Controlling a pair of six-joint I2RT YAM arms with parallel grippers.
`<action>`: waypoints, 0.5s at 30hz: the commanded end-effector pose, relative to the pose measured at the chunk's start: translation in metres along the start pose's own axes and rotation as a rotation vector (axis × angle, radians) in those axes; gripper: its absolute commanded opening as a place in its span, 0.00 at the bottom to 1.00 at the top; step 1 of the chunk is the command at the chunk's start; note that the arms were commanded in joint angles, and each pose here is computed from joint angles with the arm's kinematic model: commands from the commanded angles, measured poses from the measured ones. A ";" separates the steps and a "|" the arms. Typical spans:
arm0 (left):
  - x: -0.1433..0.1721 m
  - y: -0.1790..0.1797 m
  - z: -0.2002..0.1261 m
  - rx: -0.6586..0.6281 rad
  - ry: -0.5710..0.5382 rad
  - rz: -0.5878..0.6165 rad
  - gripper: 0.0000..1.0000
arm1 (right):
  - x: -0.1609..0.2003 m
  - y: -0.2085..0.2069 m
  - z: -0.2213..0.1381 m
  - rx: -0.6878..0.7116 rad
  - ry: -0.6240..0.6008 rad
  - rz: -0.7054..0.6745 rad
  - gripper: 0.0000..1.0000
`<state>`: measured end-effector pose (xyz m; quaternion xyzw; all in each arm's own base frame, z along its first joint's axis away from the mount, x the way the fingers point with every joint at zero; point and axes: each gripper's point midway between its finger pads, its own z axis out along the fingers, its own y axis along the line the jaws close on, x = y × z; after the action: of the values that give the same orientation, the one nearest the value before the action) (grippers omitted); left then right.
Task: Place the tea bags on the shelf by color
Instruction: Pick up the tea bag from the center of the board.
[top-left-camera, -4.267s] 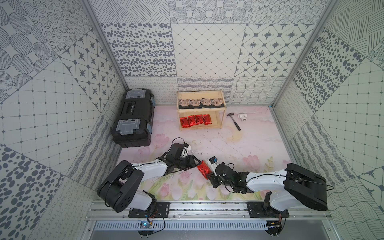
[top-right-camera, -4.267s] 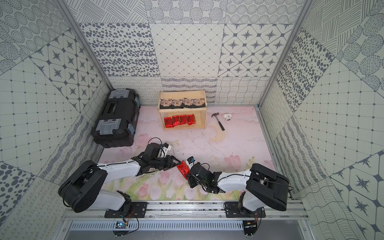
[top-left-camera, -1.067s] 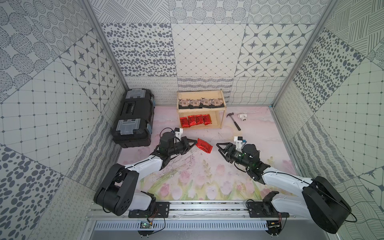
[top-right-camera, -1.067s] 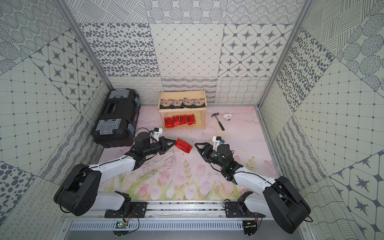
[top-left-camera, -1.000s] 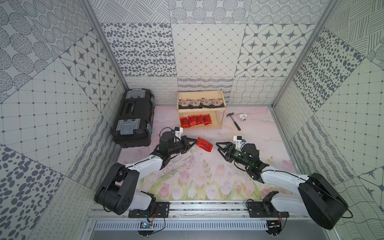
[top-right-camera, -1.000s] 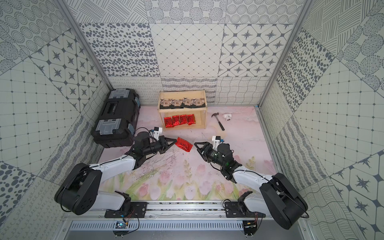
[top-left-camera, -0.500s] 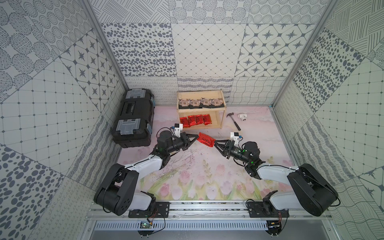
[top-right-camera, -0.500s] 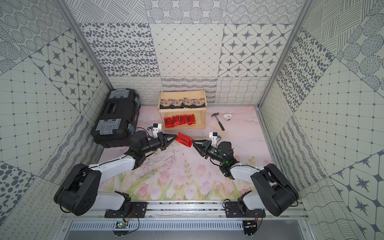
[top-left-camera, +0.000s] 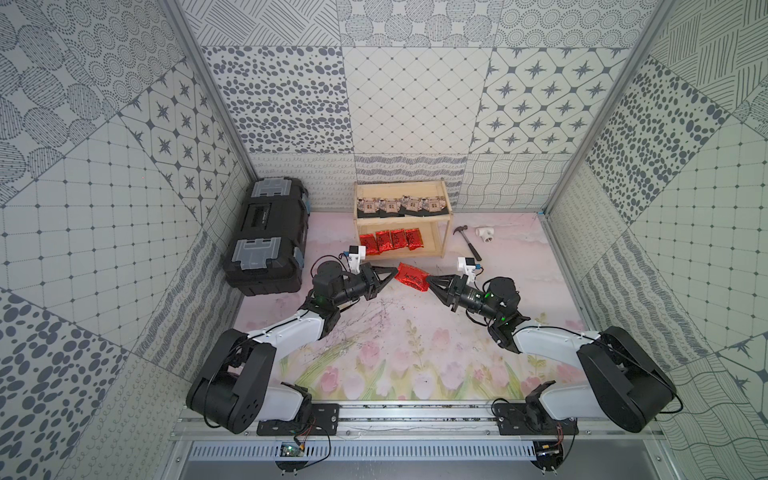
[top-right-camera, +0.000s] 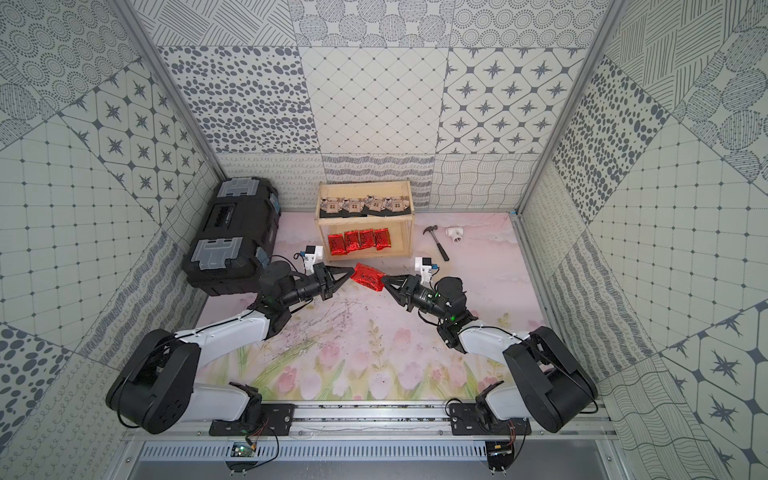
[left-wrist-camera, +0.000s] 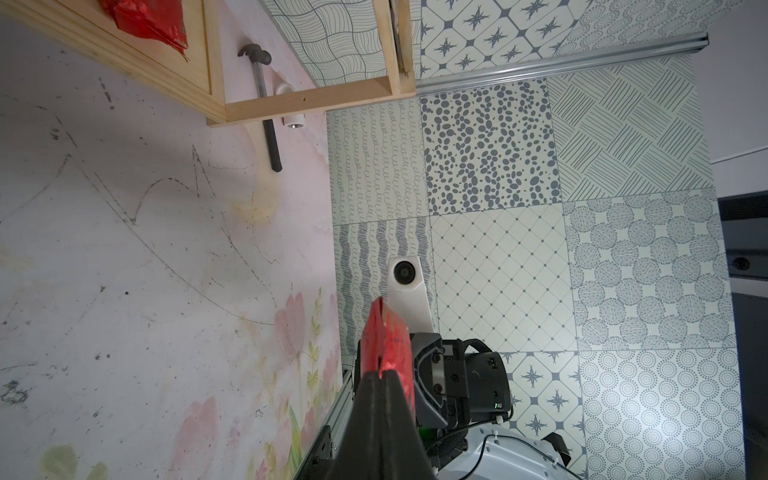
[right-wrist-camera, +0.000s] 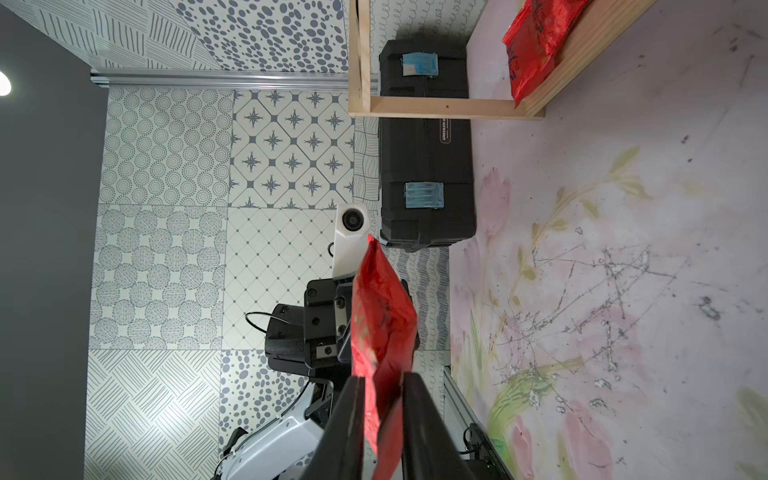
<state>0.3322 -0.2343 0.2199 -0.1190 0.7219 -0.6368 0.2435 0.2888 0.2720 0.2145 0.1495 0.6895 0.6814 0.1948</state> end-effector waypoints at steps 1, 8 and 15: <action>-0.002 -0.024 -0.002 0.080 0.004 0.062 0.00 | 0.001 0.014 0.000 -0.039 0.004 -0.037 0.13; -0.003 -0.025 0.000 0.075 0.008 0.065 0.00 | 0.001 0.015 -0.004 -0.023 -0.014 -0.056 0.00; -0.002 -0.016 -0.012 -0.079 0.034 0.097 0.53 | -0.028 -0.003 -0.014 0.129 -0.219 -0.175 0.00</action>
<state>0.3317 -0.2331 0.2379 -0.1025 0.7219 -0.6354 0.2543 0.2914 0.2620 0.2111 0.1582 0.7098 0.6436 0.2386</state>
